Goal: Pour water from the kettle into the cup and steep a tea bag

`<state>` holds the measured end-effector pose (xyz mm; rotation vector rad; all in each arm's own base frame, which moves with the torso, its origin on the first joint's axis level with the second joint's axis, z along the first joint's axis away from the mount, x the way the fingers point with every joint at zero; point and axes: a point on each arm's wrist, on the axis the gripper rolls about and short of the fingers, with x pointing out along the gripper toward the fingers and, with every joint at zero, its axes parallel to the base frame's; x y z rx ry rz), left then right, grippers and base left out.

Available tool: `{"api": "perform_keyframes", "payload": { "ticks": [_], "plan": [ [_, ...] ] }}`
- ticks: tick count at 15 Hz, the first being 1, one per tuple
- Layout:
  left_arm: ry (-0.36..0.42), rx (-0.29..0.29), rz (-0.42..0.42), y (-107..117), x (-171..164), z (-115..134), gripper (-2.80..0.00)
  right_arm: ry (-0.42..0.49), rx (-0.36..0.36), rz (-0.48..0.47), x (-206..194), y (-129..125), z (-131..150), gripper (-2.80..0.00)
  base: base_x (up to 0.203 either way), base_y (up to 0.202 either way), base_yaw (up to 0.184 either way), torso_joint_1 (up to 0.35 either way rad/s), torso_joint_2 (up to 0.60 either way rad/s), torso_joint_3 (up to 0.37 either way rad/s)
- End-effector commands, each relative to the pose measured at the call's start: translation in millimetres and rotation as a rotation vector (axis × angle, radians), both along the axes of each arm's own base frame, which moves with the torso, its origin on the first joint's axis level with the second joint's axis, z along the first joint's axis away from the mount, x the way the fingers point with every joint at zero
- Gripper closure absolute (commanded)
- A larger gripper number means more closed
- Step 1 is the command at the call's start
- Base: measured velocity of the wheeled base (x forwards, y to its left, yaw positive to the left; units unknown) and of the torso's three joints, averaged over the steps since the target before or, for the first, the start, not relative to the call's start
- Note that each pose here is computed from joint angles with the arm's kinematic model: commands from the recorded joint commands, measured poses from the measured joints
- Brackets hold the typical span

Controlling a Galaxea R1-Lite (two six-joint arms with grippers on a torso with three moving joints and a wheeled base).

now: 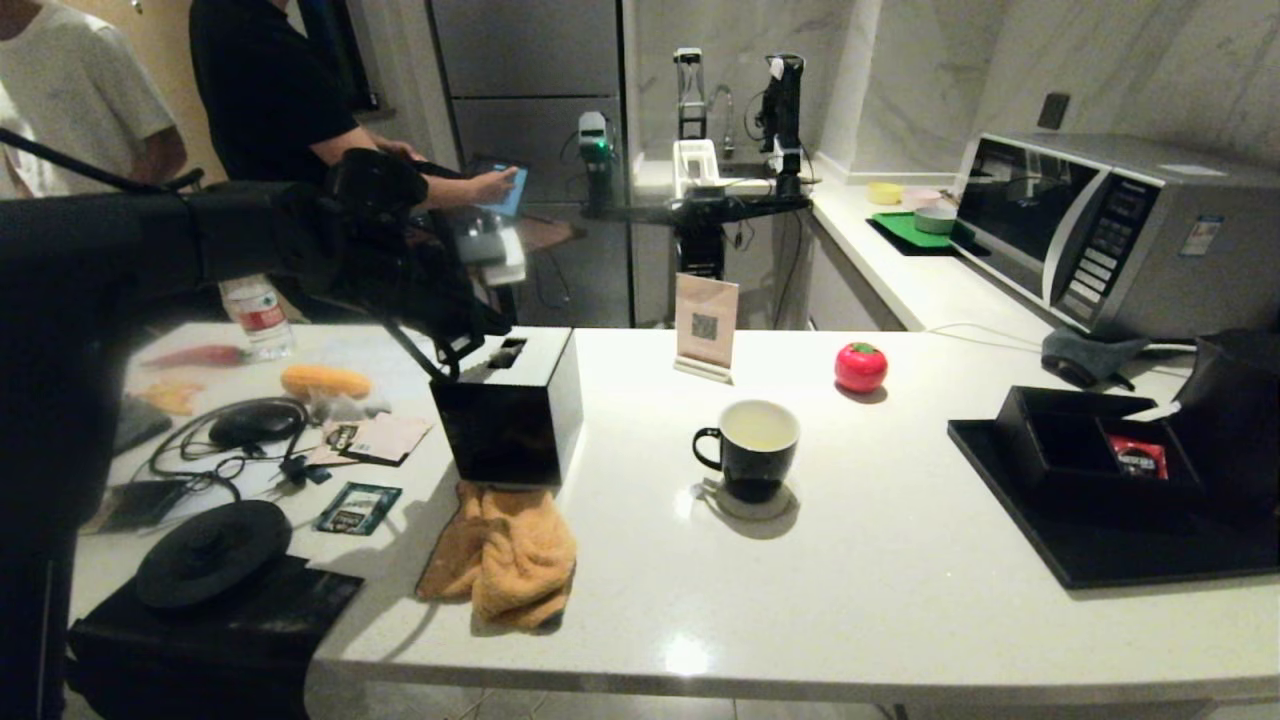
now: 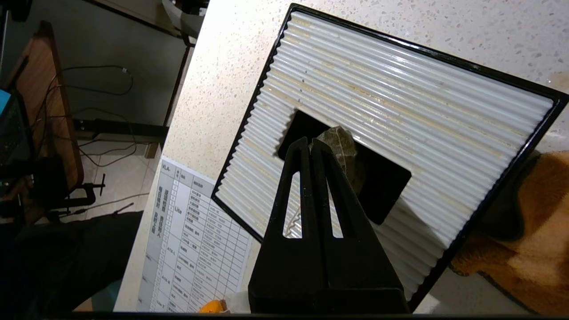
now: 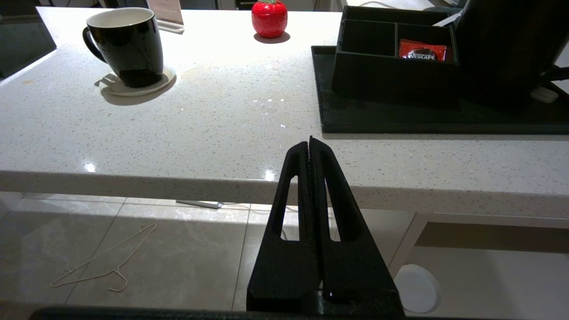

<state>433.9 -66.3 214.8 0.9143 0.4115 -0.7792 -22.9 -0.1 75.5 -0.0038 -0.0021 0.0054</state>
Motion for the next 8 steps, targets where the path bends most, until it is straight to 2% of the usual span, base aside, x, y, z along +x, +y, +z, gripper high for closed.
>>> {"api": "perform_keyframes", "payload": {
  "ticks": [1, 8],
  "plan": [
    [0.014, 0.004, -0.010, -2.2, 4.8, -9.3, 0.00, 0.002, -0.001, -0.001, 0.1, 0.0, 0.0, 0.00, 0.000, 0.000, 0.000, 0.000, 0.00, 0.000],
    [0.058, 0.019, -0.004, -0.8, 15.5, -32.6, 0.00, 0.002, -0.001, 0.001, 0.1, 0.0, 0.0, 0.00, 0.000, 0.000, 0.000, 0.000, 0.00, 0.000]
  ]
}}
